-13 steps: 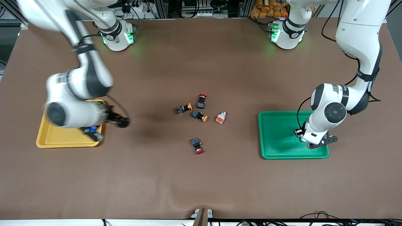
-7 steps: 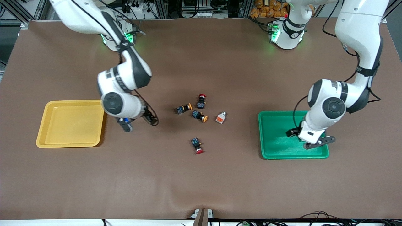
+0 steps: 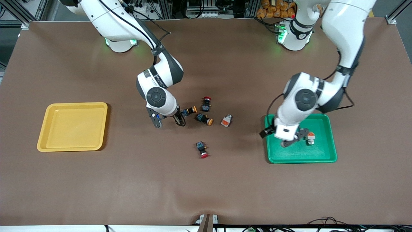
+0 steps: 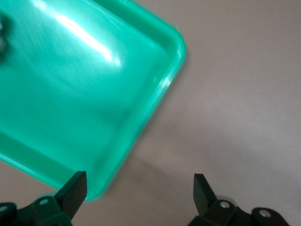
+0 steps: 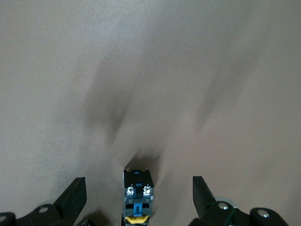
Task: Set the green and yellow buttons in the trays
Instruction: 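Grasp a yellow-capped button with the right gripper while the left gripper withdraws, then grasp a second green button with the left gripper while the right gripper lifts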
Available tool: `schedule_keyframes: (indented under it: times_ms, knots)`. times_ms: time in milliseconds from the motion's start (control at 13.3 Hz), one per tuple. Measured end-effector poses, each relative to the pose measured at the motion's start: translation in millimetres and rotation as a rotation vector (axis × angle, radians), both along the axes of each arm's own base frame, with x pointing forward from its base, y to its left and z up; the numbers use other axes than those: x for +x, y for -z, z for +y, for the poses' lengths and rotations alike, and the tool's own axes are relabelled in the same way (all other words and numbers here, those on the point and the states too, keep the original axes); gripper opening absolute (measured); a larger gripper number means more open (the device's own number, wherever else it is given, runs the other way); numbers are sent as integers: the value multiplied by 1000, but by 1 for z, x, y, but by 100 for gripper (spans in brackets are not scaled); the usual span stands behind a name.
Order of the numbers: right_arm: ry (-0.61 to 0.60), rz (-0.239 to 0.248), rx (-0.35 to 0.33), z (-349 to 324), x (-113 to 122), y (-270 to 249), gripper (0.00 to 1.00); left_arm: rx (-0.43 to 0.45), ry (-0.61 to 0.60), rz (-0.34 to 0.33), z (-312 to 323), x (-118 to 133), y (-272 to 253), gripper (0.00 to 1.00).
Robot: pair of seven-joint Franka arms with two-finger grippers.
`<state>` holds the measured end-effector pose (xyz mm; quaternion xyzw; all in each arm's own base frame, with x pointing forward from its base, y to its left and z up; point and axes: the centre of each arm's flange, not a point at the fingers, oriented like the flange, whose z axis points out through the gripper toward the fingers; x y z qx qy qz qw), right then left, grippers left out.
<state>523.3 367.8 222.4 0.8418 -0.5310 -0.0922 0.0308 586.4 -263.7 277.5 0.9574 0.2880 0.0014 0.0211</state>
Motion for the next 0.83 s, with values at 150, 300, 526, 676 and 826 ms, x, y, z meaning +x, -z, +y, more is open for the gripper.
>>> schedule_keyframes:
  times_ms: [150, 300, 526, 676, 826]
  knots:
    - [21, -20, 5, 12, -5, 8, 100, -8, -100, 21, -49, -17, 12, 100]
    - [13, -23, 1, 31, -19, 22, 96, -21, -206, 39, -100, -32, 25, 100]
    - [1, -19, -4, 40, -28, 35, 58, -49, -342, 53, -150, -46, 45, 100]
    - [3, -21, -4, 39, -26, 35, 36, -59, -390, 62, -155, -48, 61, 100]
    - [-28, -14, -6, 36, -25, 35, 33, -51, -406, 78, -159, -53, 73, 100]
